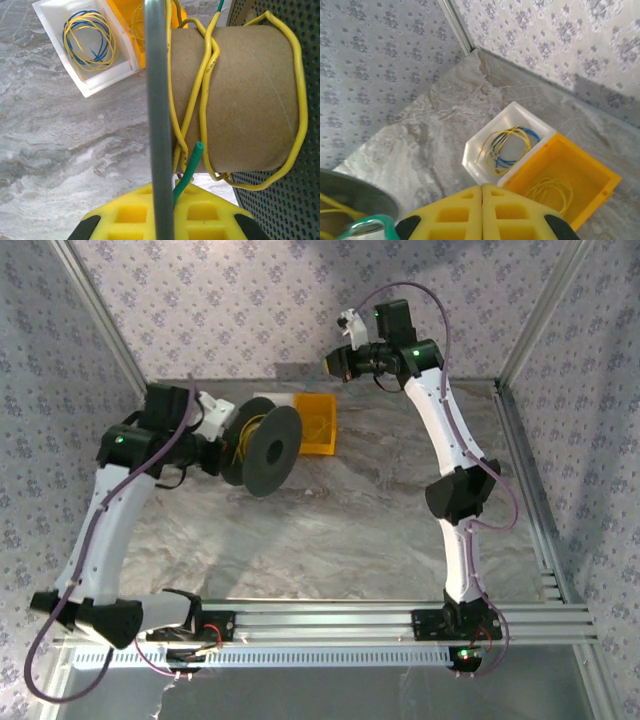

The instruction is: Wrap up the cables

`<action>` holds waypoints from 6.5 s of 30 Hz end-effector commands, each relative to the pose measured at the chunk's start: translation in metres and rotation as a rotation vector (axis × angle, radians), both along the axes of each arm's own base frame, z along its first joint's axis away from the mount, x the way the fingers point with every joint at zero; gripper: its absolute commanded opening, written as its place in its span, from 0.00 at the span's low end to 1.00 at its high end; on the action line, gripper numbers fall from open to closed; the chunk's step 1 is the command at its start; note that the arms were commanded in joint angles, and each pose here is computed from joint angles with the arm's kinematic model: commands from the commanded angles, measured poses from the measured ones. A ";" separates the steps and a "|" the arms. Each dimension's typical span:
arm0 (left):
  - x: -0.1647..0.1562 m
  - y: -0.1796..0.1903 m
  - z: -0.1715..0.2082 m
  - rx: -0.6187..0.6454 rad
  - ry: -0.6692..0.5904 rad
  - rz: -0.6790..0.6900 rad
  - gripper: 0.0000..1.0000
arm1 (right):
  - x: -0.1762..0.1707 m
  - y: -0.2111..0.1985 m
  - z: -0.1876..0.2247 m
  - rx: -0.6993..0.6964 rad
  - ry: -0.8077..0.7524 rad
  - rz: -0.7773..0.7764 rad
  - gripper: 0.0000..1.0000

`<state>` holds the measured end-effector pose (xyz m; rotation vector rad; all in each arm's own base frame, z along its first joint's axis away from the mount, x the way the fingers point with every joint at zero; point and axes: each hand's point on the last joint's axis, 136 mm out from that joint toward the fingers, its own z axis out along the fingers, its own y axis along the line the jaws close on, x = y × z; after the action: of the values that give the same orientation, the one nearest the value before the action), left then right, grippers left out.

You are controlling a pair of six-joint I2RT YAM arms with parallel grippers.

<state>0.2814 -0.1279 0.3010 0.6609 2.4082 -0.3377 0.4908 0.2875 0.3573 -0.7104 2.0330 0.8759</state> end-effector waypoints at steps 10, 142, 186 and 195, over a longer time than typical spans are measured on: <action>0.033 0.017 -0.099 0.476 0.310 0.135 0.00 | -0.060 0.055 0.060 0.142 0.026 0.088 0.00; -0.016 0.029 -0.059 0.646 0.087 -0.193 0.00 | 0.003 -0.085 -0.056 -0.082 0.255 -0.152 0.00; 0.104 0.011 0.012 0.950 -0.085 0.140 0.00 | -0.179 0.084 0.061 0.046 0.000 0.393 0.17; 0.105 0.011 0.046 0.783 -0.167 0.214 0.00 | -0.172 0.061 0.034 0.051 0.042 0.341 0.33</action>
<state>0.3780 -0.1255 0.3194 0.8723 2.4336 0.7988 0.3351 0.3527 0.3664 -0.9959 2.0716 1.0744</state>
